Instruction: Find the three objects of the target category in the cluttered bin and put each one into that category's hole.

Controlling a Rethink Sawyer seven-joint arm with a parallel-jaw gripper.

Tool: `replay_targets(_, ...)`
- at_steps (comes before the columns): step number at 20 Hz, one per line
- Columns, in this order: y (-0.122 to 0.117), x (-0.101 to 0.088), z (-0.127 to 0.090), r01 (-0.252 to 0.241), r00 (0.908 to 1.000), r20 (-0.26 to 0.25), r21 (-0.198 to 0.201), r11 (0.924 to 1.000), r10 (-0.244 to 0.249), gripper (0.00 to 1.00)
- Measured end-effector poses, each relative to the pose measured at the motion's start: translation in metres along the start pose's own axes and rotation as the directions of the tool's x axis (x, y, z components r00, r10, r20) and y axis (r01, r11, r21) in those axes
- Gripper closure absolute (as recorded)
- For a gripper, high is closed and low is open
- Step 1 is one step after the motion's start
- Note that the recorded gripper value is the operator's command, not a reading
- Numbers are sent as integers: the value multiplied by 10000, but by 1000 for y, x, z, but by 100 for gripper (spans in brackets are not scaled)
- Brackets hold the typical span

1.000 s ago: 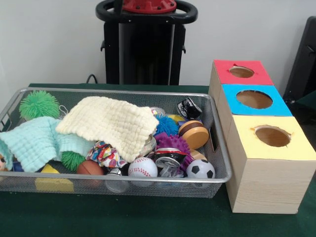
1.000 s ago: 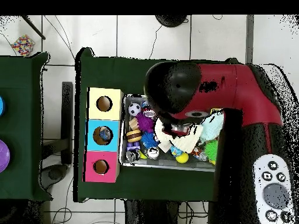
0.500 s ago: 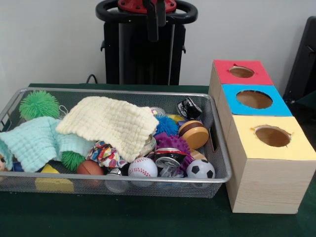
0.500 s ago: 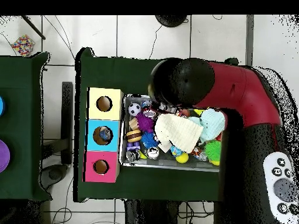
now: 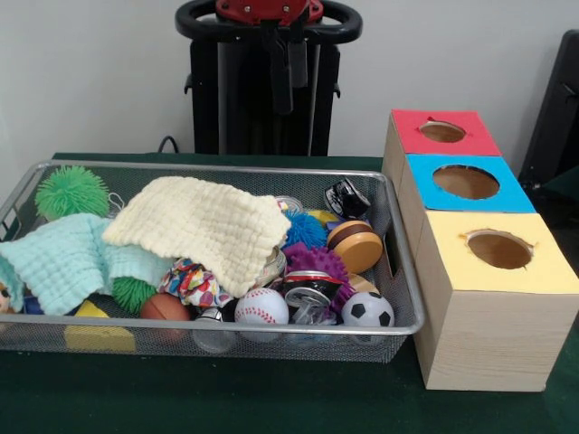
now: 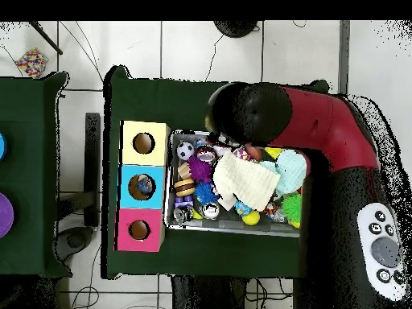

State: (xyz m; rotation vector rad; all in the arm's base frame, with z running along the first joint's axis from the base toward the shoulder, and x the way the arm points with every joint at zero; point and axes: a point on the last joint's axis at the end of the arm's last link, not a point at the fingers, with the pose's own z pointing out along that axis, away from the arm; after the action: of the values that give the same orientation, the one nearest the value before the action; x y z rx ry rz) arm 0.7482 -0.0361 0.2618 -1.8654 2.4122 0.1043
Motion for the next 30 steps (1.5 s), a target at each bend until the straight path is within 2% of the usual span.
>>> replay_targets(2,-4,0,3,-8,10000,43,266,9996,7,0)
replay_targets(9,-12,-9,11,-219,9991,381,733,9971,192,0)
replay_targets(12,-18,-18,13,-805,9945,749,1040,9913,729,0)
replay_targets(14,-19,-19,14,-1025,9920,849,1113,9885,933,0)
replay_targets(15,-22,-21,15,-1369,9871,998,1219,9831,1251,0)
replay_targets(17,-24,-23,16,-1688,9816,1116,1307,9769,1546,0)
replay_targets(18,-27,-24,17,-2257,9694,1318,1442,9635,2073,0)
replay_targets(20,-29,-25,18,-2628,9596,1438,1526,9527,2416,0)
replay_targets(21,-31,-26,20,-2905,9516,1515,1598,9434,2674,0)
replay_targets(23,-32,-26,22,-3192,9426,1579,1662,9330,2943,0)
replay_targets(24,-32,-25,25,-3423,9349,1610,1722,9237,3164,0)
replay_targets(27,-33,-24,31,-3739,9236,1620,1804,9098,3475,0)
replay_targets(28,-33,-23,35,-3901,9174,1621,1858,9018,3635,0)
replay_targets(30,-33,-22,39,-3970,9147,1611,1868,8986,3707,0)
